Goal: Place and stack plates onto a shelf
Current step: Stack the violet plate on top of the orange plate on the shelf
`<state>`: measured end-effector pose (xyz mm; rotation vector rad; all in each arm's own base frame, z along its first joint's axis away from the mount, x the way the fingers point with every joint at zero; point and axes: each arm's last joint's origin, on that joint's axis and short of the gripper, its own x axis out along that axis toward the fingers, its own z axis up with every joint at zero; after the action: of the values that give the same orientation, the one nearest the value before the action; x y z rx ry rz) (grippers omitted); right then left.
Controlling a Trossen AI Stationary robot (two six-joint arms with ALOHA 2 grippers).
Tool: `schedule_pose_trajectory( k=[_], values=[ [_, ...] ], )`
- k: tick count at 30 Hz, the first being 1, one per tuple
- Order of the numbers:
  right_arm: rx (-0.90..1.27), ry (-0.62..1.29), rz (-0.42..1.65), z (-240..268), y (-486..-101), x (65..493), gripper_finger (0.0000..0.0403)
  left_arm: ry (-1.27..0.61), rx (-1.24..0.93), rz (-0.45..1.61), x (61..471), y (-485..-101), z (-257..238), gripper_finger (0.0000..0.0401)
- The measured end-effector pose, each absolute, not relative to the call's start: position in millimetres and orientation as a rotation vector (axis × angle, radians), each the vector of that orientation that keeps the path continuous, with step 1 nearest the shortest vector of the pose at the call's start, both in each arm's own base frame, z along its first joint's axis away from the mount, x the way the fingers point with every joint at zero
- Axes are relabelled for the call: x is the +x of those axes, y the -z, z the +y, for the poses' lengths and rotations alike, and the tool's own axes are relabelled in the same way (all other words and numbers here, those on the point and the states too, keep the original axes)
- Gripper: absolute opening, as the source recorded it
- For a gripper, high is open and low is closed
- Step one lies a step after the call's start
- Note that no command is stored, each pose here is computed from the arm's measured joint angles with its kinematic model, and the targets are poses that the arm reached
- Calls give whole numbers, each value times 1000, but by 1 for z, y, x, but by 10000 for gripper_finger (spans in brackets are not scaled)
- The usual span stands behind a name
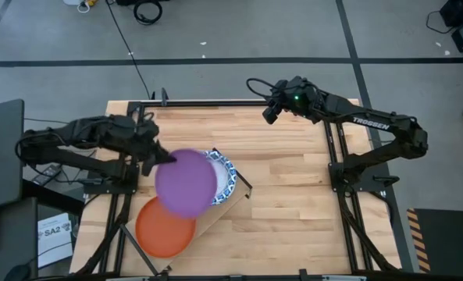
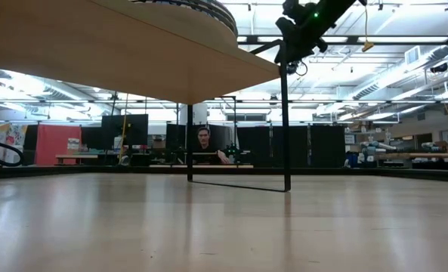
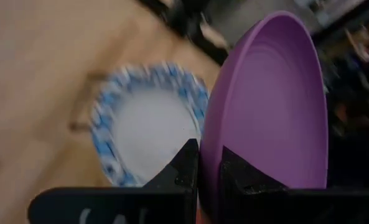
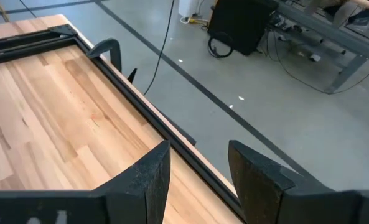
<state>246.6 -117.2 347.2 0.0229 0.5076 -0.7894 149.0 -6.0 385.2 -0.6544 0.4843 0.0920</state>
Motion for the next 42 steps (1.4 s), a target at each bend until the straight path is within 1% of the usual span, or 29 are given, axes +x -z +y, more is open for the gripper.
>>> schedule_pose_trajectory(
  k=[7, 13, 21, 32, 42],
  values=[
    [23, 789, 512, -117, -346, 247, 168, 106, -714, 684, 148, -364, -21, 30],
    [25, 789, 510, -117, -347, 247, 168, 194, -702, 789, 148, -349, -33, 30],
    [25, 789, 510, -117, -347, 247, 168, 236, -663, 891, 140, -343, -44, 30],
    [25, 791, 472, -118, -350, 249, 168, 206, -656, 929, 137, -340, -46, 30],
    [25, 791, 472, -118, -350, 249, 168, 201, -655, 927, 137, -340, -46, 52]
  ],
)
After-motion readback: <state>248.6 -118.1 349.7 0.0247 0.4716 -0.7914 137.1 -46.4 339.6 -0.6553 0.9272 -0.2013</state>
